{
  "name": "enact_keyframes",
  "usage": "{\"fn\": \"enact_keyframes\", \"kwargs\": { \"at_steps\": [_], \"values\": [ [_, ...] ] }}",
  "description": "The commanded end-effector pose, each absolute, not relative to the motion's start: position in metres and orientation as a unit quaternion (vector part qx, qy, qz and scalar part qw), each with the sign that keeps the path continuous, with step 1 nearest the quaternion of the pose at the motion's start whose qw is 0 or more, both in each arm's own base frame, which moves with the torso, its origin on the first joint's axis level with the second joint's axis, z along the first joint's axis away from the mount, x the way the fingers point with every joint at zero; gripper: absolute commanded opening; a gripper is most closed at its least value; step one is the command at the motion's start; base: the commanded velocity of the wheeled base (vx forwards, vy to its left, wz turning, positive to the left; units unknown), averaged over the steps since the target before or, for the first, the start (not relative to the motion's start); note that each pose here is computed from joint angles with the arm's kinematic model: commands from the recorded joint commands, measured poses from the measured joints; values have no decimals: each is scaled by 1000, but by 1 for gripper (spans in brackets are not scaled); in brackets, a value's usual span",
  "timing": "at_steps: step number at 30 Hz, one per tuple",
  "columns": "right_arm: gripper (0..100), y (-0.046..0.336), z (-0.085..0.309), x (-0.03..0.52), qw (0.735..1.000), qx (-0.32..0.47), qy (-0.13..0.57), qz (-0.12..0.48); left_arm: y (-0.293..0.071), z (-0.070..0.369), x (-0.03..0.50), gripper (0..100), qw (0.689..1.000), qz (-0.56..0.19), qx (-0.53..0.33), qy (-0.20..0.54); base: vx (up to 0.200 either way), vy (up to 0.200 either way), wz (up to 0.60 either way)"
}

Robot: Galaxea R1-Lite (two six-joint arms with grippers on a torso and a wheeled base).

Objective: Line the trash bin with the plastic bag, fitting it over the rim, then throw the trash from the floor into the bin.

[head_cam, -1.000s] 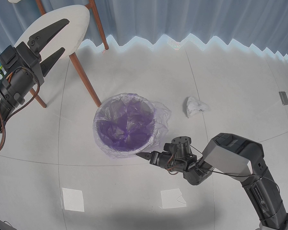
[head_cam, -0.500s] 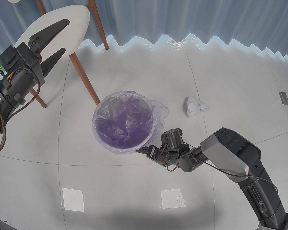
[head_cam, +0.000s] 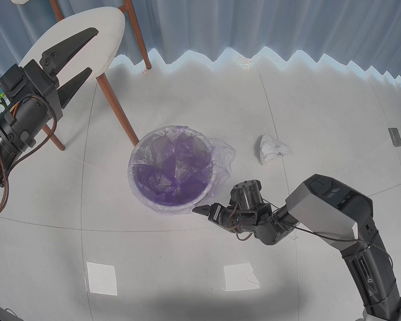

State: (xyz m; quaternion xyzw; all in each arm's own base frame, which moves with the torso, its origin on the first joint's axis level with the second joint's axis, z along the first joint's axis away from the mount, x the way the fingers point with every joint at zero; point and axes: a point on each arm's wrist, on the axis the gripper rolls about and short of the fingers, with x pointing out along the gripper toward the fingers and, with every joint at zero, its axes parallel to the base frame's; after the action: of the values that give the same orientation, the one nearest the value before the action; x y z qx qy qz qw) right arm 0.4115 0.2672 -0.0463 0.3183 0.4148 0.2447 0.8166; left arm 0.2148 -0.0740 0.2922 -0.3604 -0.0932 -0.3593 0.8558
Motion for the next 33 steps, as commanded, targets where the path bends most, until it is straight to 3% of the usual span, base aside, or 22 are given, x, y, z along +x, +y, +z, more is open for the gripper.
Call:
{"fn": "enact_keyframes", "kwargs": {
  "at_steps": [1, 9, 17, 21, 28, 33],
  "values": [
    [100, 249, -13, 374, 834, 310, 341, 303, -75, 291, 216, 100, 856, -358, -361, -91, 0, 0, 0],
    [100, 219, 20, 317, 846, 301, 262, 353, -75, 290, 217, 100, 857, -358, -361, -90, 0, 0, 0],
    [100, 191, 38, 300, 867, 282, 193, 362, -75, 290, 217, 100, 857, -358, -360, -90, 0, 0, 0],
    [100, 162, 42, 296, 892, 249, 162, 341, -73, 291, 216, 100, 859, -360, -351, -93, 0, 0, 0],
    [100, 110, 56, 313, 917, 264, 128, 271, -59, 282, 221, 100, 878, -356, -308, -87, 0, 0, 0],
    [100, 94, 52, 320, 922, 267, 138, 243, -50, 280, 224, 100, 883, -347, -304, -86, 40, 0, 0]
  ]
}}
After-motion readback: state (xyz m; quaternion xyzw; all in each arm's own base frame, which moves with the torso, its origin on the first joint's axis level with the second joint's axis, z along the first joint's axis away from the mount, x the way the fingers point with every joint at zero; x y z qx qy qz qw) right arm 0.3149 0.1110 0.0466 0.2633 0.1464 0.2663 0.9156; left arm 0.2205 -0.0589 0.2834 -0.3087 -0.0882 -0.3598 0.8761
